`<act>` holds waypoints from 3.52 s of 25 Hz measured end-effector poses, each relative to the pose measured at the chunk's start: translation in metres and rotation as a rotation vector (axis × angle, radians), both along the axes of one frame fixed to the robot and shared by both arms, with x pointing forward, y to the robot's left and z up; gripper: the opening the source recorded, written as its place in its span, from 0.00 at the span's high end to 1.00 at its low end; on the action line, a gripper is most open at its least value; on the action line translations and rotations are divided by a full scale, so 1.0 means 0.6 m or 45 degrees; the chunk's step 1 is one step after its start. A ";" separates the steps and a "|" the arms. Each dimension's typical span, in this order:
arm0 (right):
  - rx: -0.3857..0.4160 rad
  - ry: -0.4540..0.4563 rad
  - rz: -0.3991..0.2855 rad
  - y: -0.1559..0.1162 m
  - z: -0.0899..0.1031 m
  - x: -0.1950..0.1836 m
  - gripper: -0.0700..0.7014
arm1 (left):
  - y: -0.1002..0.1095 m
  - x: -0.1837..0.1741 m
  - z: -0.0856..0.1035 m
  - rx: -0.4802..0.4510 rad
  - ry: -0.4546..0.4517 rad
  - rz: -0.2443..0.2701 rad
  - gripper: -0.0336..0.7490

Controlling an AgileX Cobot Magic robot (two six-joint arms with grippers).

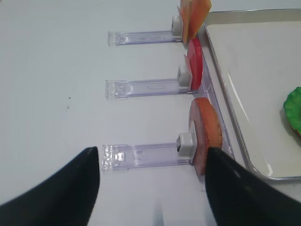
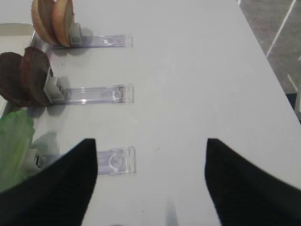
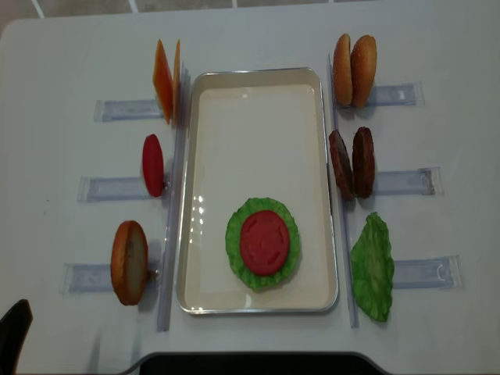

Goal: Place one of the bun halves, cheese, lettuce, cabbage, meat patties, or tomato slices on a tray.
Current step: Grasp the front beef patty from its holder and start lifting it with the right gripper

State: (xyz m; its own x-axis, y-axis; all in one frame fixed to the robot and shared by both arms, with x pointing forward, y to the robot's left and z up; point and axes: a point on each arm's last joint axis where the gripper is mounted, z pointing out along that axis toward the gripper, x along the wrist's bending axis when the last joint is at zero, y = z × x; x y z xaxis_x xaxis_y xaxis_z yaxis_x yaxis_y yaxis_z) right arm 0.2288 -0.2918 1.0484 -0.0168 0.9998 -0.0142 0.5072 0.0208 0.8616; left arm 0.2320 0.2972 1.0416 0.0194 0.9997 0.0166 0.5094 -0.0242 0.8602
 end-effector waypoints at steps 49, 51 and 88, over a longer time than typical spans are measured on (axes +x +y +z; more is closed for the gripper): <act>0.092 0.748 0.017 -0.009 0.031 0.192 0.33 | 0.000 0.000 0.000 0.000 -0.001 0.000 0.27; 0.114 0.825 0.026 -0.008 0.038 0.215 0.33 | 0.000 0.000 0.000 0.000 -0.001 0.000 0.27; 0.097 0.896 0.017 -0.029 0.110 0.481 0.35 | 0.000 0.000 0.000 0.001 -0.001 0.000 0.27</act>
State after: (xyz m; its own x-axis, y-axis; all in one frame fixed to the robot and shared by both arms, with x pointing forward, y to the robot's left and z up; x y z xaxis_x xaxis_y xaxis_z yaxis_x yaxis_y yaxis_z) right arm 0.5175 -0.3093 1.1146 -0.0088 0.9972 0.0746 0.9442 -0.0163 0.3289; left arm 0.2320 0.2972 1.0416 0.0191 0.9997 0.0170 0.5086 -0.0243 0.8606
